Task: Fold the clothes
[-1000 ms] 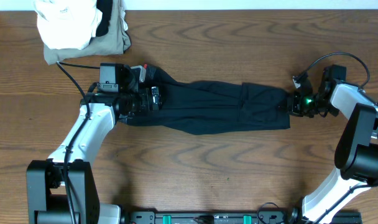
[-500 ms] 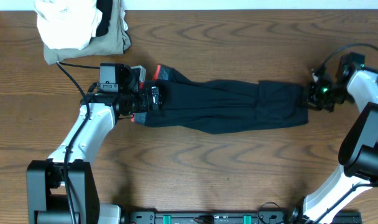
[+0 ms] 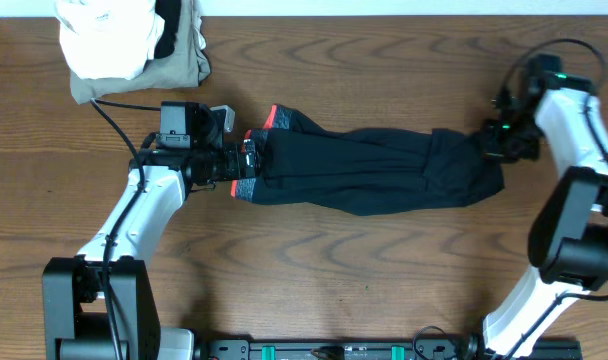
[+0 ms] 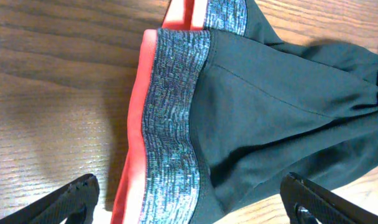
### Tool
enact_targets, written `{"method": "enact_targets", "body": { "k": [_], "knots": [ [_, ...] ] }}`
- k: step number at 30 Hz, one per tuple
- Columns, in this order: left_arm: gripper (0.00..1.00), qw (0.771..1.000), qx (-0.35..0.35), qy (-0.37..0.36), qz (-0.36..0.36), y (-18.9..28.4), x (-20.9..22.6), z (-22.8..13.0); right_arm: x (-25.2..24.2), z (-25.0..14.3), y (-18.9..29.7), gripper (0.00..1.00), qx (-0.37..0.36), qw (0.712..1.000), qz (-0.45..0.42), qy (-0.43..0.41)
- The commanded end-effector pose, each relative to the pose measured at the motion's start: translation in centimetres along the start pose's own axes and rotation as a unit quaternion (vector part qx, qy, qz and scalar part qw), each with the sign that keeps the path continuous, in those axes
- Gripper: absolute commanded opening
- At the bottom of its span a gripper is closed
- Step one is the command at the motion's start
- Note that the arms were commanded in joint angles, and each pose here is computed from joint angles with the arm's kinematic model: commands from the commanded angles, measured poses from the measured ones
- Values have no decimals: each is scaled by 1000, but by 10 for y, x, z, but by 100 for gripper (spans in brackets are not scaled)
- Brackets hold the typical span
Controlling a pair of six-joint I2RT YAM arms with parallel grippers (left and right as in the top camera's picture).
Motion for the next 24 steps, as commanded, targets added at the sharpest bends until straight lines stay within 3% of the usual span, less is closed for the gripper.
{"method": "enact_targets", "body": {
  "k": [1, 10, 24],
  "knots": [
    [95, 1000, -2, -7, -4, 3, -1, -1, 23, 4, 5, 1, -11, 998, -61, 29],
    [95, 1000, -2, -7, -4, 3, -1, -1, 102, -8, 6, 1, -28, 992, -78, 90],
    [95, 1000, -2, -7, -4, 3, -1, -1, 121, -5, 36, 1, -46, 992, -92, 78]
  ]
}}
Point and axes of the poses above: each gripper's point midway between its finger pads, its own y axis back along the fingers, its own x axis along the line the jaws close on, z = x × y, the point moved 2 cm from there along y, back along the fingers, and after that the axes turned 1 degree about y, right-handed, at the moved point
